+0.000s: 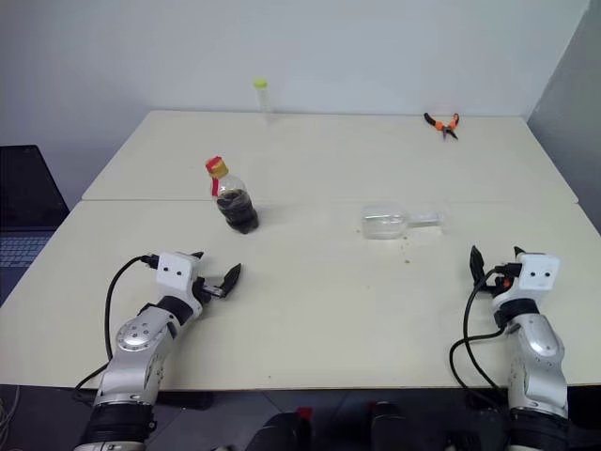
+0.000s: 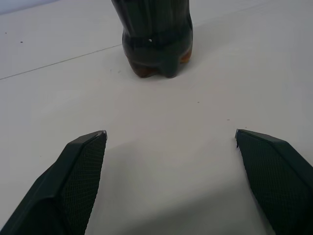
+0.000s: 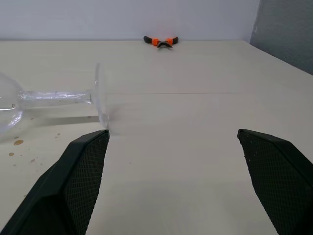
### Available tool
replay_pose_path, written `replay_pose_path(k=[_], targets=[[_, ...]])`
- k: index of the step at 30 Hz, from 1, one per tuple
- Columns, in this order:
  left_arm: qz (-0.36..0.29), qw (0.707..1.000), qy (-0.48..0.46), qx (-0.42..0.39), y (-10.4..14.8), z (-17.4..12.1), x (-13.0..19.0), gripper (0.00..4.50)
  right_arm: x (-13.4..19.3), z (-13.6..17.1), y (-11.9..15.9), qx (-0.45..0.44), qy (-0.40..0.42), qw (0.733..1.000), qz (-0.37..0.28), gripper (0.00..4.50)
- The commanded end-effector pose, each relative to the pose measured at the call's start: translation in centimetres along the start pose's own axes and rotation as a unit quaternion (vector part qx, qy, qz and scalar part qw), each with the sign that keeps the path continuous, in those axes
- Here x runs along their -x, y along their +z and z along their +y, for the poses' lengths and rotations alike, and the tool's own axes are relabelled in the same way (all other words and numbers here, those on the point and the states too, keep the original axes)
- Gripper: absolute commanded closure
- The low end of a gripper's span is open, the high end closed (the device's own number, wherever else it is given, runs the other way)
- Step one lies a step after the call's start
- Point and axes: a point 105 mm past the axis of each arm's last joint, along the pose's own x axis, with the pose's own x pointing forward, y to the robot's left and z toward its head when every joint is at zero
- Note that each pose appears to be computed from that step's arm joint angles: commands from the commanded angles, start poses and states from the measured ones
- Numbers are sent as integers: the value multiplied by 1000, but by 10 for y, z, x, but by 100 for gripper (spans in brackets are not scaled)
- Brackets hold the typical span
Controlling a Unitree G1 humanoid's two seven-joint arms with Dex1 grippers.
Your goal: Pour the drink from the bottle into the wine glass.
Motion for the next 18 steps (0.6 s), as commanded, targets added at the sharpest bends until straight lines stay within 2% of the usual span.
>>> replay_pose_path(k=[1, 10, 15, 18], targets=[[-31, 999, 7, -8, 13, 4, -2, 4, -2, -1, 18, 10, 1, 999, -31, 0], [-81, 996, 17, -16, 30, 15, 4, 4, 3, 15, 32, 16, 44, 998, -48, 0], [-129, 991, 29, 2, 46, 26, 10, 4, 22, 58, 59, -9, 183, 982, -49, 0], [-130, 990, 43, 13, 47, 35, 10, 4, 46, 97, 66, -18, 309, 951, -14, 0]])
